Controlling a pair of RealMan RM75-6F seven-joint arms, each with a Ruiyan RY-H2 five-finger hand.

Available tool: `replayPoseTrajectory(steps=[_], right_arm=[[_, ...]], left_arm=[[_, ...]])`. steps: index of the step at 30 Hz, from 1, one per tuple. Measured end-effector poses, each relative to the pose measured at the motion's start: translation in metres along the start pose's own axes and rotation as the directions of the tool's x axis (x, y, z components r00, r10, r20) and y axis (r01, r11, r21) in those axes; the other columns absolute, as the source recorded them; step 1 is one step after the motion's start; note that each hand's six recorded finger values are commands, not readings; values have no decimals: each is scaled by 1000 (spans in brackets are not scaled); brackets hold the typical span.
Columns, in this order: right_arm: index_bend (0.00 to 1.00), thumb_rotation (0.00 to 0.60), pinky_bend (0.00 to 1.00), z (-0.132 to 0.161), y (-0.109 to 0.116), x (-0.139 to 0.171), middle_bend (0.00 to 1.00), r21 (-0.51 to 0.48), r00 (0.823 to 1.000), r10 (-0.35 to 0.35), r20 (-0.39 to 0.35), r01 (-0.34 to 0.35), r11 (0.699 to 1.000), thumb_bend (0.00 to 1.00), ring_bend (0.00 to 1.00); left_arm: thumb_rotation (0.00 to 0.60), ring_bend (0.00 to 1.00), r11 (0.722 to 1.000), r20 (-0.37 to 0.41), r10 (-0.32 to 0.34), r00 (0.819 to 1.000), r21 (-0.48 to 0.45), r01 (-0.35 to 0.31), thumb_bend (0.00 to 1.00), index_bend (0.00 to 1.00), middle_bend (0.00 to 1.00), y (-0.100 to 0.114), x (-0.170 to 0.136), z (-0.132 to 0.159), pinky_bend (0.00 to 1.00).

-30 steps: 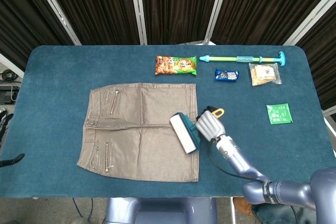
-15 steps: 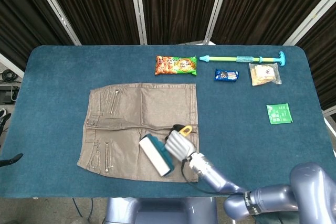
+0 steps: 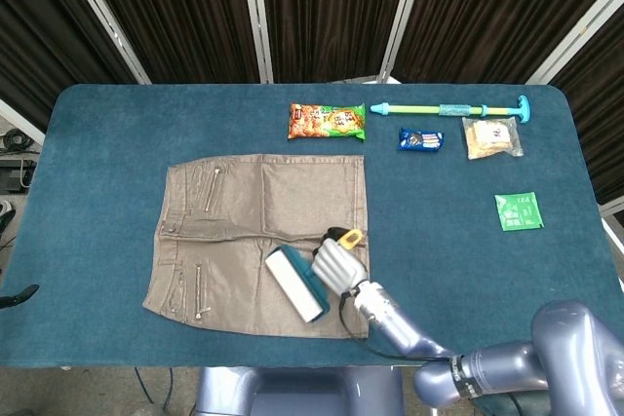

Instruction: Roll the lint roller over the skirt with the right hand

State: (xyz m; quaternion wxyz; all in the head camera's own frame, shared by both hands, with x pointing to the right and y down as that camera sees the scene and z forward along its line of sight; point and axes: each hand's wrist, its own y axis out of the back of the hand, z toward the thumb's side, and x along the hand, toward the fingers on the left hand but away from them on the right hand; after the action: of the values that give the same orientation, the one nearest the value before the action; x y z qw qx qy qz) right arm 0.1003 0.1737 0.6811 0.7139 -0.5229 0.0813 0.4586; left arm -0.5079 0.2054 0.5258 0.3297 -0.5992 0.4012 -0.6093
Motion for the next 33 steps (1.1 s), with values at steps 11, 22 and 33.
replayPoseTrajectory(steps=[11,22,33], right_arm=[[473,600,497,-56,-77,9,564,27,980,152,128,-157,987,1000,462],[473,600,497,-102,-148,30,564,-53,927,295,232,-290,955,1000,463],[0,600,323,-117,-178,39,136,-155,894,351,280,-319,935,0,150]], left_arm=[[600,0,1000,11,-6,1000,15,6,0,0,0,-4,0,7,0],[600,0,1000,5,-12,1000,23,12,0,0,0,-7,1,8,0],[600,0,1000,4,-14,1000,25,14,0,0,0,-8,0,8,0]])
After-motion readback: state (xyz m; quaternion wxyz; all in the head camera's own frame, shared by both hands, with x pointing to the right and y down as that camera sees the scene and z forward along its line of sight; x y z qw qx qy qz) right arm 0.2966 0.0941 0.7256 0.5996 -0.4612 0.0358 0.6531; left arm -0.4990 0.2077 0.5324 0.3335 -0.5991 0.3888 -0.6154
